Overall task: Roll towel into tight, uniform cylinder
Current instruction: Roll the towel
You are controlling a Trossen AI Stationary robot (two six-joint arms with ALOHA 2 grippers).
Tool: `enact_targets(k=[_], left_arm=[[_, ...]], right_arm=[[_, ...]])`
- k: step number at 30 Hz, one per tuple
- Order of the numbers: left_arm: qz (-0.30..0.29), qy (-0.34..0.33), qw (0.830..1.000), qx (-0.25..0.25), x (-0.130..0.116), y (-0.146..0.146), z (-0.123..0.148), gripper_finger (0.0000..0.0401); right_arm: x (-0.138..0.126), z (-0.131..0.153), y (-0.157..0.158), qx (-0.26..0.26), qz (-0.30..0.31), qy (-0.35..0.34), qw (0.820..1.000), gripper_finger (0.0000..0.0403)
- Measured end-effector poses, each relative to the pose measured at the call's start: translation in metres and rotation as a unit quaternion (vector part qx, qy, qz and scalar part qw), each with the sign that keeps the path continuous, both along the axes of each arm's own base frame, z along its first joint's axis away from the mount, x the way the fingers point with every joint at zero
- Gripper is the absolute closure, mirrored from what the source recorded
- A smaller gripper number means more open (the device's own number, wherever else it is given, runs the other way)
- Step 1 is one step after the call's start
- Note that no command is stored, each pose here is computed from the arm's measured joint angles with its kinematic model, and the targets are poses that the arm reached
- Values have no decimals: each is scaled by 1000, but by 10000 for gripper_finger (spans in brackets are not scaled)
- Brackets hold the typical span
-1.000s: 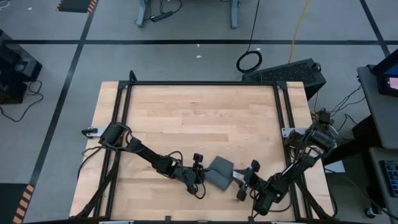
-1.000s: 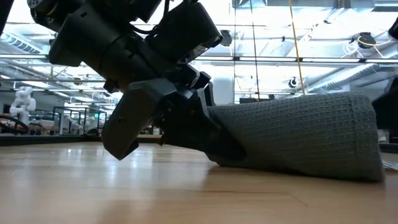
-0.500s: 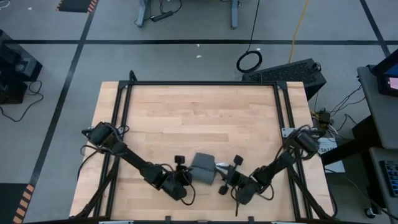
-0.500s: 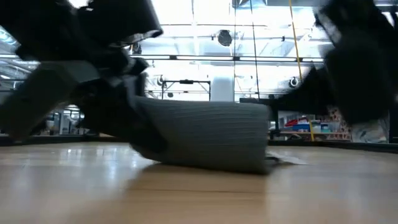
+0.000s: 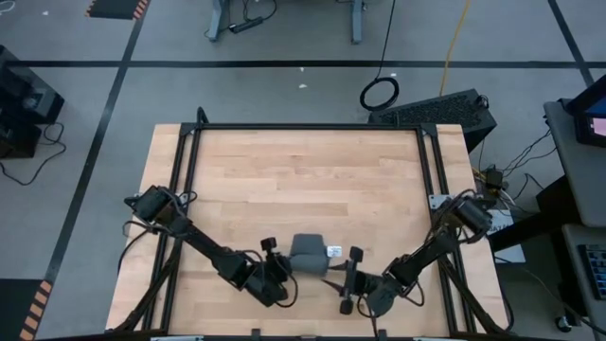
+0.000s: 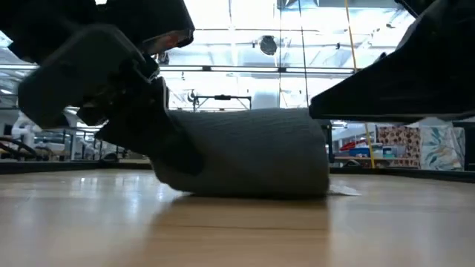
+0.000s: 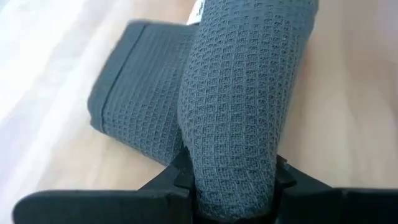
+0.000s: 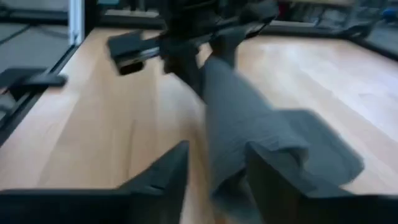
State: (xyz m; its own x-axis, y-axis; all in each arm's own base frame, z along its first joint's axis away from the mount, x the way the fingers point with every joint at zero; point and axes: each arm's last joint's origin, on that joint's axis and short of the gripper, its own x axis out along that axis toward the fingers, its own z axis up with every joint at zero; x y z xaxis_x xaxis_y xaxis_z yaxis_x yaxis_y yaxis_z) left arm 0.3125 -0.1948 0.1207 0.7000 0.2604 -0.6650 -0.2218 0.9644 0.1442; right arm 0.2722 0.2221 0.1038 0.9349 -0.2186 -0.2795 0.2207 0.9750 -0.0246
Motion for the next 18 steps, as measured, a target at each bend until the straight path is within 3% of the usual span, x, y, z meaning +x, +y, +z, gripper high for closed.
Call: enact_targets(k=[6, 9, 13, 18], left_arm=[[-19, 24, 999, -30, 6, 7, -1, 313], [-17, 27, 999, -33, 8, 11, -1, 313], [-23, 36, 998, -41, 10, 15, -1, 313], [-20, 41, 998, -45, 12, 18, -1, 313]], right_arm=[[8, -13, -1, -22, -20, -40, 999, 113], [12, -21, -4, -16, -13, -40, 999, 70], [15, -26, -7, -14, -19, -44, 999, 58], [8, -13, 4, -26, 4, -52, 998, 64]])
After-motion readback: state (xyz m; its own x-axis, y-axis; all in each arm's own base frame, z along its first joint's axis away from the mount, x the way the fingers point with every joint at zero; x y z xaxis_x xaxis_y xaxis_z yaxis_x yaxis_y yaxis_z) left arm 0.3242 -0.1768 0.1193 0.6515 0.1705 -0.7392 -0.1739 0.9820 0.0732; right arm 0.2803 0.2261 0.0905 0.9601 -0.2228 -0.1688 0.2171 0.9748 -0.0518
